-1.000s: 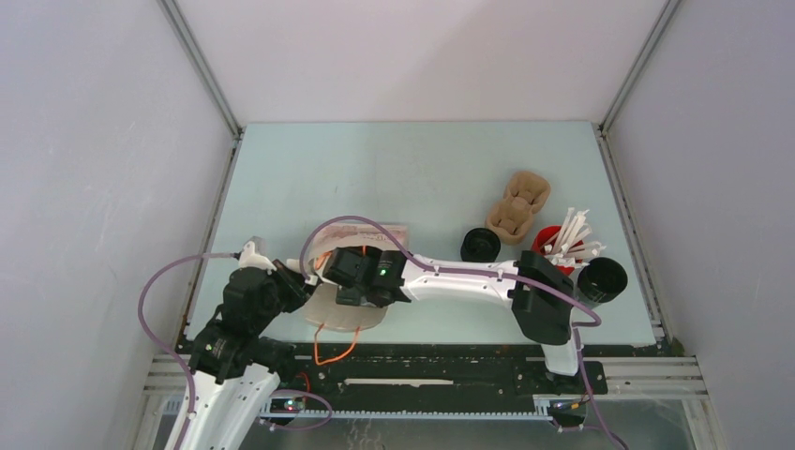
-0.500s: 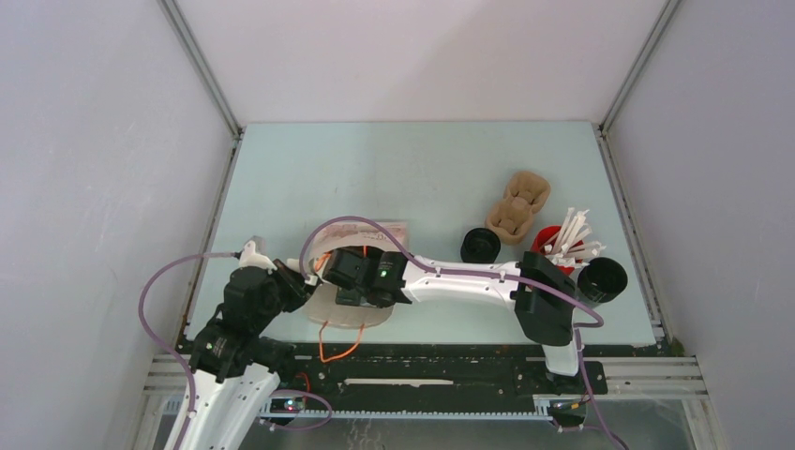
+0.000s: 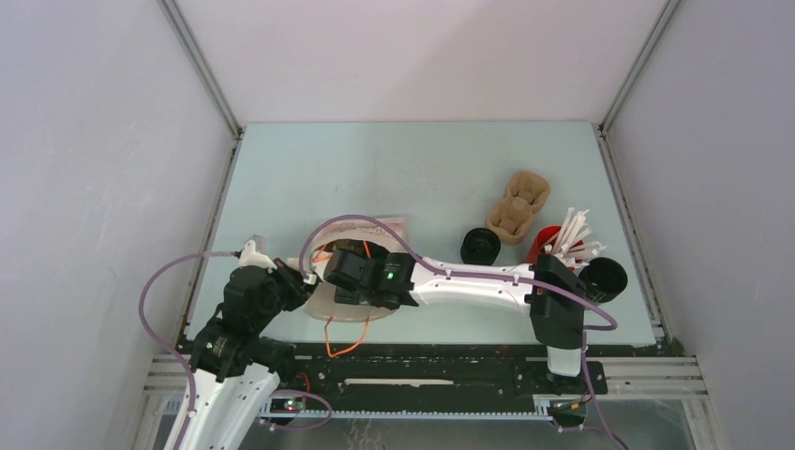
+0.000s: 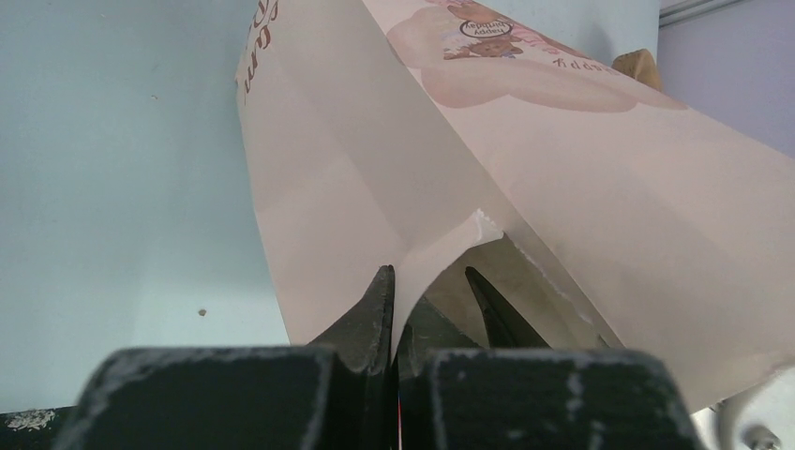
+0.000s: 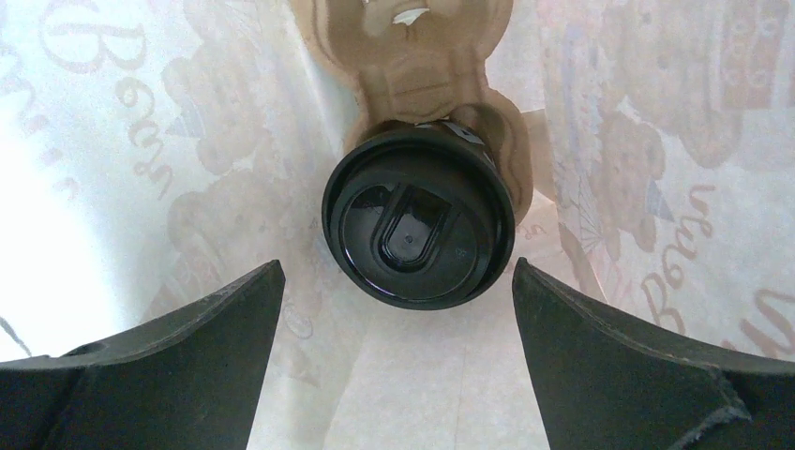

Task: Pack the takeout coffee

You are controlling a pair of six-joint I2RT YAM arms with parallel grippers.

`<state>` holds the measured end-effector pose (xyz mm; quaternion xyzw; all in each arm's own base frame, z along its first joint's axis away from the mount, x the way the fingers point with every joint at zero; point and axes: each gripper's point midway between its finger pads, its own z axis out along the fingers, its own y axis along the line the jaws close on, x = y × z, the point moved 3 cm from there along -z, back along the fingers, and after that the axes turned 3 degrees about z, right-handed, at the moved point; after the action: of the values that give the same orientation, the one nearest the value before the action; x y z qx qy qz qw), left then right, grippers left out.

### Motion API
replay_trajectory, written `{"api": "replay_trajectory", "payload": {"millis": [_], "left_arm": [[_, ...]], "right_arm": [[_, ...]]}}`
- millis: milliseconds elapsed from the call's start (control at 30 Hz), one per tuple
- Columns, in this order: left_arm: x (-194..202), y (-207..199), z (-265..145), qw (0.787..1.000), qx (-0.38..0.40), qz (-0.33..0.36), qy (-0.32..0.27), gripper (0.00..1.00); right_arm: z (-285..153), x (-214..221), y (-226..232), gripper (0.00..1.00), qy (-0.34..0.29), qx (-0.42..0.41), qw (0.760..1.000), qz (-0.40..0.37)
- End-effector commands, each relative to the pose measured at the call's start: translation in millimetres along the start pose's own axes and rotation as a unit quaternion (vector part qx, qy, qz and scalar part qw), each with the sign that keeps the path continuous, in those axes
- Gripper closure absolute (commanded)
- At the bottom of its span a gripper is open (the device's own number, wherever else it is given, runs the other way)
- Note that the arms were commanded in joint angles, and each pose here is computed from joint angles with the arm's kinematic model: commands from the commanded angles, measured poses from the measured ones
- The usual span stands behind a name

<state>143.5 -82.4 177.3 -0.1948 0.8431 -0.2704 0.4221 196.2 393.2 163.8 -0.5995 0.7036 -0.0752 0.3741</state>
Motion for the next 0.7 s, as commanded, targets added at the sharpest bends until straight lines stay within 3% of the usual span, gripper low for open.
{"api": "replay_trajectory", "payload": {"millis": [0, 667], "left_arm": [[-12, -14, -9, 1.0, 0.023, 0.01, -0.014, 0.98], [-15, -16, -12, 1.0, 0.021, 0.006, -0.016, 0.99]], "right_arm": [[-23, -19, -17, 0.0, -0.047, 0.029, 0.998, 0.024], [-37, -15, -19, 0.08, -0.064, 0.032, 0.996, 0.055]]}}
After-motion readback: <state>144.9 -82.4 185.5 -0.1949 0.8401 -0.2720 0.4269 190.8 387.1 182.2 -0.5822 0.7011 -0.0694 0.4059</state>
